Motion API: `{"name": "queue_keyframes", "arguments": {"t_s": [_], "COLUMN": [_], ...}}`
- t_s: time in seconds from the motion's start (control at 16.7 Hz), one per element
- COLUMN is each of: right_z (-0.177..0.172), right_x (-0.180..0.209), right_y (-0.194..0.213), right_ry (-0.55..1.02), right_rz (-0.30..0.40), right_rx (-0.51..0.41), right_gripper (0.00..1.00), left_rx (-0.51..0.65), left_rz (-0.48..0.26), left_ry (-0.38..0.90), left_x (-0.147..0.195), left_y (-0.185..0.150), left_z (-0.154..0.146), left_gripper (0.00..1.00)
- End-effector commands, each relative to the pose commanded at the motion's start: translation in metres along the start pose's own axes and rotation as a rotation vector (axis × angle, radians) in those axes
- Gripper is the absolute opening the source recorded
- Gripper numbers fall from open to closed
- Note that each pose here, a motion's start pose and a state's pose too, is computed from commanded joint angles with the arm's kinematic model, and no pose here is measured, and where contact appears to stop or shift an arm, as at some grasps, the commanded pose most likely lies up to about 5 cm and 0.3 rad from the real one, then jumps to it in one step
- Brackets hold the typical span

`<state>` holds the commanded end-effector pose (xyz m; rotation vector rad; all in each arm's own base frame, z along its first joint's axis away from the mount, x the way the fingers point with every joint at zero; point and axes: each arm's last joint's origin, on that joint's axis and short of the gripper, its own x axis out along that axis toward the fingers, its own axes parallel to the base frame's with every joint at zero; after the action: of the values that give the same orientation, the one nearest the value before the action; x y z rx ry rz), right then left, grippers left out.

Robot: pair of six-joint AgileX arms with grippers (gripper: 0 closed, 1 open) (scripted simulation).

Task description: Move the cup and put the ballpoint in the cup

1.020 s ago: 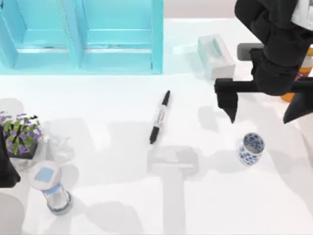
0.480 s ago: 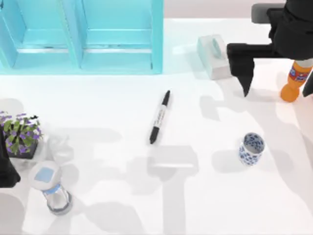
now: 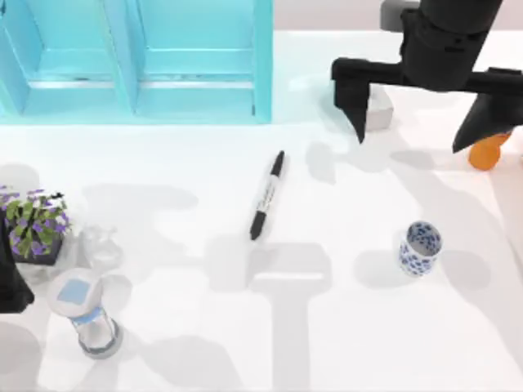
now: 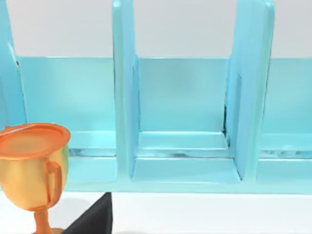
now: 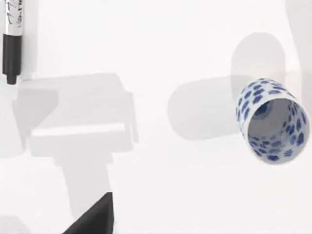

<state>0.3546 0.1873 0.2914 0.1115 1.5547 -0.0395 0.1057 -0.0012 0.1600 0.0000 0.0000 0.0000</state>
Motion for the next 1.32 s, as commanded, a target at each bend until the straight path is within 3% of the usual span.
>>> {"name": "queue_keyframes", "arguments": {"t_s": [0.24, 0.54, 0.96, 1.32], "right_z": [0.03, 0.043, 0.045, 0.046], "right_x": [0.056, 0.11, 0.118, 0.181], "right_y": [0.053, 0.102, 0.106, 0.115], "right_ry": [0.011, 0.003, 0.001, 0.0], "right_rz": [0.042, 0.104, 0.11, 0.112], "right_rx": [0.093, 0.176, 0.185, 0.183], "right_gripper": [1.0, 1.0, 1.0, 1.0], "left_rx": [0.0, 0.0, 0.0, 0.0], "left_rz": [0.0, 0.0, 0.0, 0.0], "left_ry": [0.0, 0.0, 0.0, 0.0], "left_x": [0.0, 0.0, 0.0, 0.0], "left_y": [0.0, 0.0, 0.0, 0.0], "left_z": [0.0, 0.0, 0.0, 0.0], "left_gripper": [1.0, 1.0, 1.0, 1.0]}}
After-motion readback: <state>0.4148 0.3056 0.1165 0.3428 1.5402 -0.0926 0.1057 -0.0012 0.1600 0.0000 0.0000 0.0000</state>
